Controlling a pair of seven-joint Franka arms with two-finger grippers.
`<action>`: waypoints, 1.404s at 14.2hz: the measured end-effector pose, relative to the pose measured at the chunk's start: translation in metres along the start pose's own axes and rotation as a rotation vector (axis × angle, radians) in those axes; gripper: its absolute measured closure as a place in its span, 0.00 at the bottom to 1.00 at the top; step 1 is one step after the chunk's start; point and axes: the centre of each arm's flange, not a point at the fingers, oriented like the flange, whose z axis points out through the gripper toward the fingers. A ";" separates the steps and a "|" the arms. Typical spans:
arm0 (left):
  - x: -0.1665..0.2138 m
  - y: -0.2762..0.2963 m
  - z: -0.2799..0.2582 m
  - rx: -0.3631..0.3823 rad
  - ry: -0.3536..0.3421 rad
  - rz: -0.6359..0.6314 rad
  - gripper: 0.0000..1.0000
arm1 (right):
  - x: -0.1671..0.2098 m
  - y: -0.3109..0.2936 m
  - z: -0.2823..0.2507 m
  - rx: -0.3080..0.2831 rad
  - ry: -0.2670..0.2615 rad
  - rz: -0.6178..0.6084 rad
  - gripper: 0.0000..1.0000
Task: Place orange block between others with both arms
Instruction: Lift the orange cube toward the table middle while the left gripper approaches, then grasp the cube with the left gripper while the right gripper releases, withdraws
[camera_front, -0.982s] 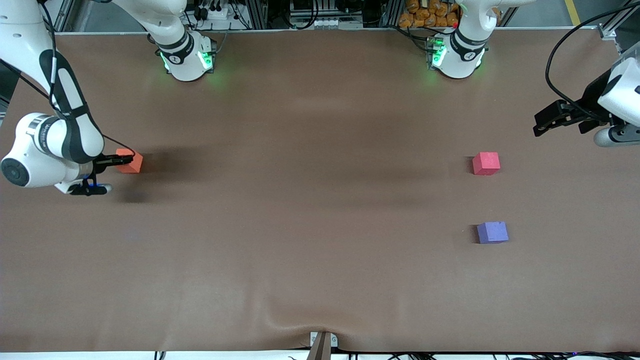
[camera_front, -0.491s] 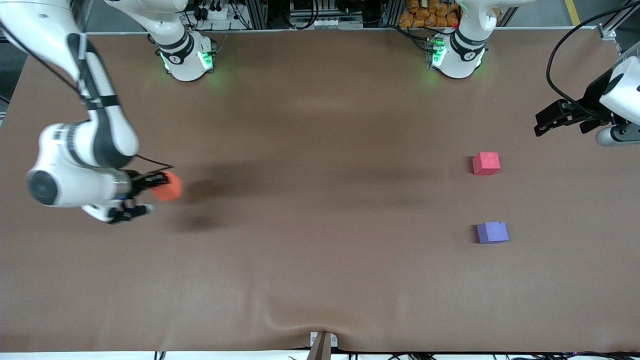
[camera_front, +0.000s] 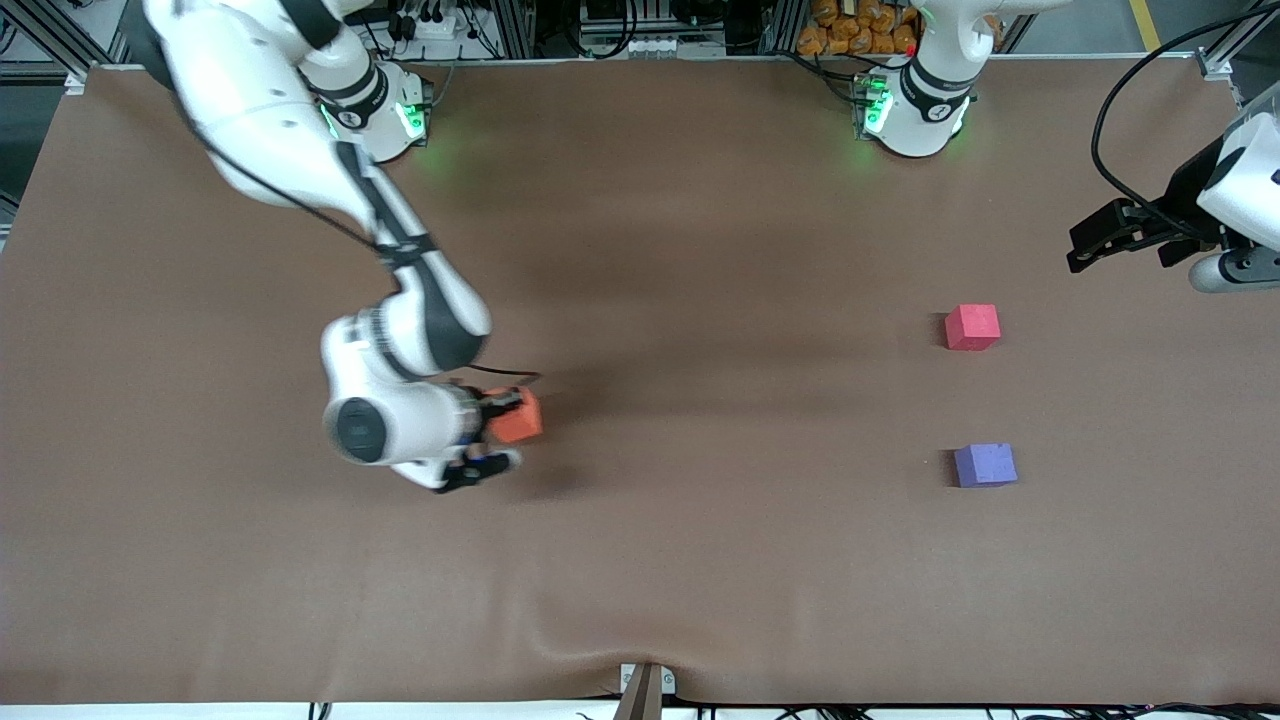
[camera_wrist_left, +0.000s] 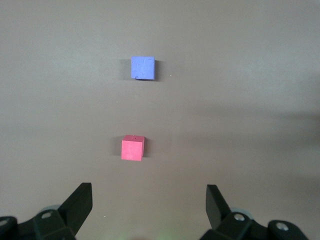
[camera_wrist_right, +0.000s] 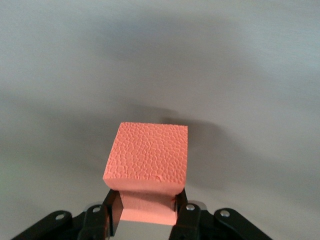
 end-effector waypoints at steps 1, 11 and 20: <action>0.000 0.000 0.000 0.000 0.000 0.000 0.00 | 0.001 -0.032 0.009 -0.006 0.010 0.016 0.54; 0.001 0.002 0.005 0.001 -0.010 0.004 0.00 | -0.012 -0.109 0.058 0.020 -0.023 0.086 0.48; 0.022 0.079 0.051 -0.009 -0.001 0.107 0.00 | 0.004 -0.083 -0.020 0.037 0.112 0.132 0.00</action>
